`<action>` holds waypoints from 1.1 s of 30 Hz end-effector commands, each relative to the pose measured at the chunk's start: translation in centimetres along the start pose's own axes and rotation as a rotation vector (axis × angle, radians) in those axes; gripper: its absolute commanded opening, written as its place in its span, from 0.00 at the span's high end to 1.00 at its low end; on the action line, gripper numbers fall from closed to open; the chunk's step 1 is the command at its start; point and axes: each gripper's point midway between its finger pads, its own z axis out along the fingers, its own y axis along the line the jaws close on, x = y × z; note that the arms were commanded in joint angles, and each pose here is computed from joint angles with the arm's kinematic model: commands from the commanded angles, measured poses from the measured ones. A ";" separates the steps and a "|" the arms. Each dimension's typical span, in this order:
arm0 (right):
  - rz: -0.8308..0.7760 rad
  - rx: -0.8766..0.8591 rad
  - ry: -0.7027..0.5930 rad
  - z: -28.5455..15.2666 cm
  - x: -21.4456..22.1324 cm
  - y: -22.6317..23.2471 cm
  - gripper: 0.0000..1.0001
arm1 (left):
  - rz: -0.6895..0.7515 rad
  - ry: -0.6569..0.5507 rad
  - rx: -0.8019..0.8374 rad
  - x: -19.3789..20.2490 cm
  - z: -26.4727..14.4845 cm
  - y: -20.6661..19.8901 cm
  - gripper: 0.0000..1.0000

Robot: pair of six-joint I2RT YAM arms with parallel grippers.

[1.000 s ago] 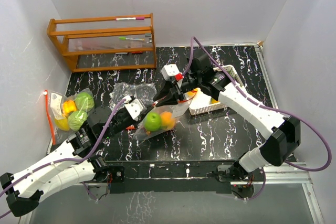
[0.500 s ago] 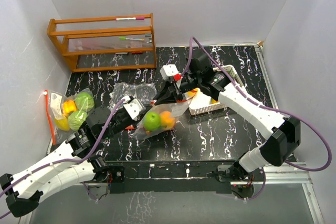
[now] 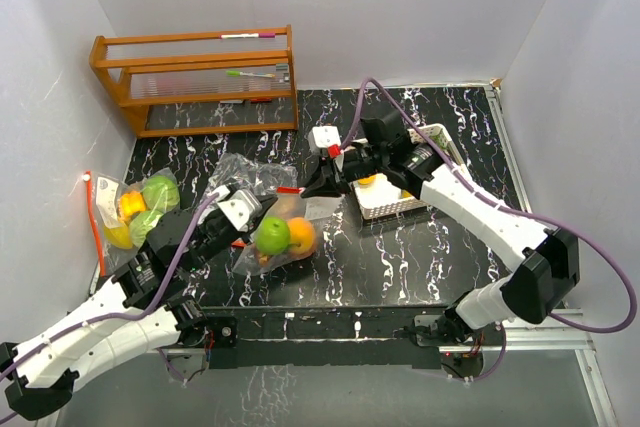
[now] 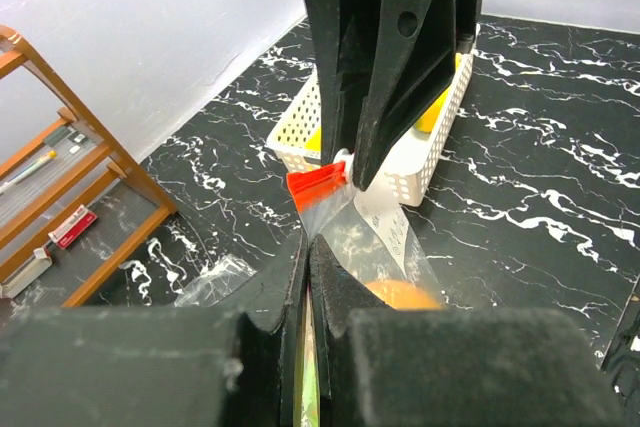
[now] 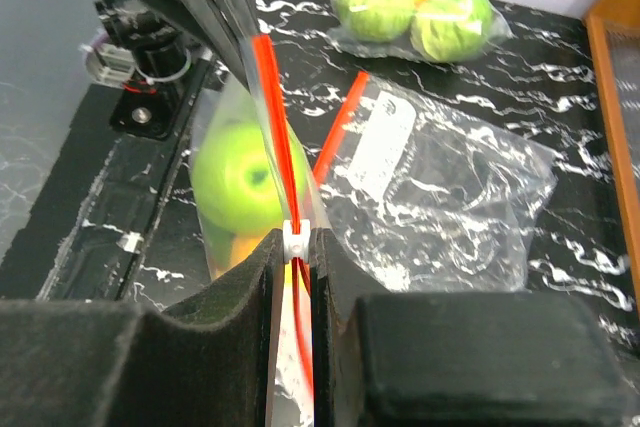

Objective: Place the food in the zip-top bag and seal the zipper
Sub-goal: Zip the zipper food storage bag.

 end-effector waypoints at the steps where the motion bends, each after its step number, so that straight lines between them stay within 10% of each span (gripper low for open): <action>1: -0.023 0.139 0.028 -2.3 -0.2 -1.7 0.86 | -0.003 -0.114 -0.096 -3.5 -1.1 2.2 1.00; 33: 0.176 0.407 0.098 -8.5 6.8 0.0 0.86 | -0.037 -0.152 -0.475 -6.0 -3.5 9.2 1.00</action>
